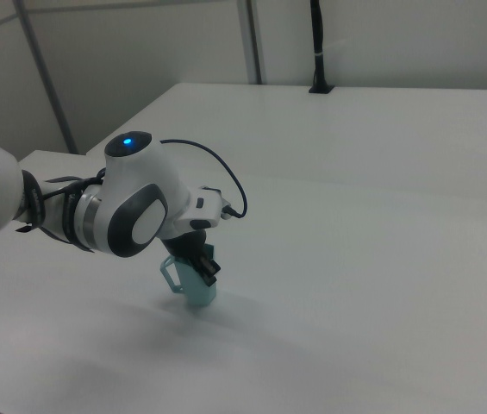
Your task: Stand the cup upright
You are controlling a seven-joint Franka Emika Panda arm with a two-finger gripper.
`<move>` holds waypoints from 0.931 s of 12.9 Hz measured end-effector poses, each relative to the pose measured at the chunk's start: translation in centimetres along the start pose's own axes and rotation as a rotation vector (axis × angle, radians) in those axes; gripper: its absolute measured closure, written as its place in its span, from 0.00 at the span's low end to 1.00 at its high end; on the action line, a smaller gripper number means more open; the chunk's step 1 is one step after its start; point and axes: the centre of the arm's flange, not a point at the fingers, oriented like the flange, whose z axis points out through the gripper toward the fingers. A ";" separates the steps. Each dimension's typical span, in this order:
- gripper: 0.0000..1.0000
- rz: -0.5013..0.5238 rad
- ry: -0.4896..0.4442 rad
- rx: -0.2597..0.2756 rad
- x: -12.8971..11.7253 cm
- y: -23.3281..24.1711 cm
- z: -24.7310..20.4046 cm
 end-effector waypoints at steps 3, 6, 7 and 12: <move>0.70 -0.001 -0.001 0.000 0.1 -0.1 -0.2; 0.27 0.003 -0.028 -0.011 1.2 -0.3 -1.8; 0.12 0.007 -0.042 -0.016 2.2 -0.5 -3.5; 0.00 -0.112 -0.078 -0.020 8.1 -1.9 -19.0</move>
